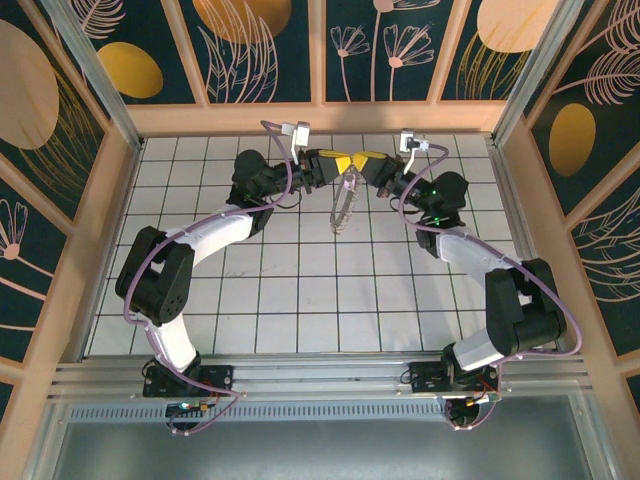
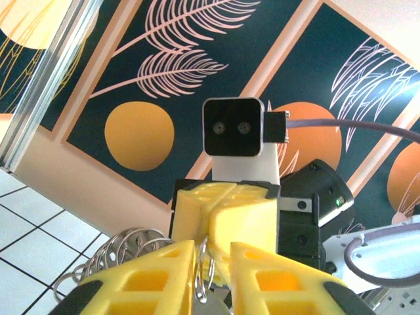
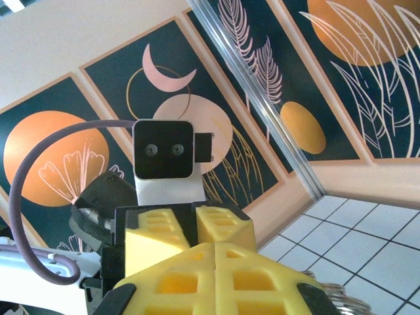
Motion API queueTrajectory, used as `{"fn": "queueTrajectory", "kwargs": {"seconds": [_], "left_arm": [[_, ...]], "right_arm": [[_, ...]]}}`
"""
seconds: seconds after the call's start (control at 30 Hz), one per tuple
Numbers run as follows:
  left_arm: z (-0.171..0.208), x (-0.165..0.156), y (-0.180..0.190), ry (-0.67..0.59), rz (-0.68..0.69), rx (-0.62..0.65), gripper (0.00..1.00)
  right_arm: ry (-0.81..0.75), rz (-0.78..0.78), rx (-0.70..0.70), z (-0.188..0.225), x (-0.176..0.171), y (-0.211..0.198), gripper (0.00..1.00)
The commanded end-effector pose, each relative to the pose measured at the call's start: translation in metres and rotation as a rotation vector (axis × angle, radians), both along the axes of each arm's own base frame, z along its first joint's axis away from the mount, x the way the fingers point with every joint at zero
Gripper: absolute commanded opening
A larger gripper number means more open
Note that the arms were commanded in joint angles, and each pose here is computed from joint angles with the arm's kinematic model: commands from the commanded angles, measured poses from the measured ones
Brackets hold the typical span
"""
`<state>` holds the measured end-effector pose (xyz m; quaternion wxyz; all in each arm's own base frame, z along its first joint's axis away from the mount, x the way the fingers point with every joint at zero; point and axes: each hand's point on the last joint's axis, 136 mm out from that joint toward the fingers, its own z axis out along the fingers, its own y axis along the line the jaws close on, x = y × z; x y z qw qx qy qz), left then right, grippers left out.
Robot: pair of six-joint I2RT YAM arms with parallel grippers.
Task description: Put the keys on the keyring
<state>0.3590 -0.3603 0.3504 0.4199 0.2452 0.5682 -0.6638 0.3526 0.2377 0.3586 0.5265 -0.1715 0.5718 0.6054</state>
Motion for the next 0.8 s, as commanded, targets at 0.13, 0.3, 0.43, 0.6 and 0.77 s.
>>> {"fn": "queueTrajectory", "kwargs": {"seconds": [0.13, 0.3, 0.43, 0.6, 0.77], "left_arm": [[0.026, -0.009, 0.0, -0.077, -0.012, -0.032, 0.24], [0.02, -0.006, -0.003, -0.072, -0.02, -0.001, 0.36], [0.015, -0.007, -0.007, -0.084, -0.042, 0.034, 0.33], [0.011, -0.01, -0.009, -0.097, -0.073, 0.067, 0.25], [0.005, -0.012, -0.01, -0.118, -0.089, 0.107, 0.23]], "right_arm": [[-0.055, 0.026, -0.025, 0.009, 0.001, -0.002, 0.0], [-0.058, 0.053, -0.044, 0.008, 0.001, 0.001, 0.0], [-0.067, 0.076, -0.069, 0.007, -0.001, 0.003, 0.0], [-0.07, 0.09, -0.094, 0.007, -0.001, 0.005, 0.0], [-0.066, 0.092, -0.107, 0.005, 0.002, 0.004, 0.0]]}}
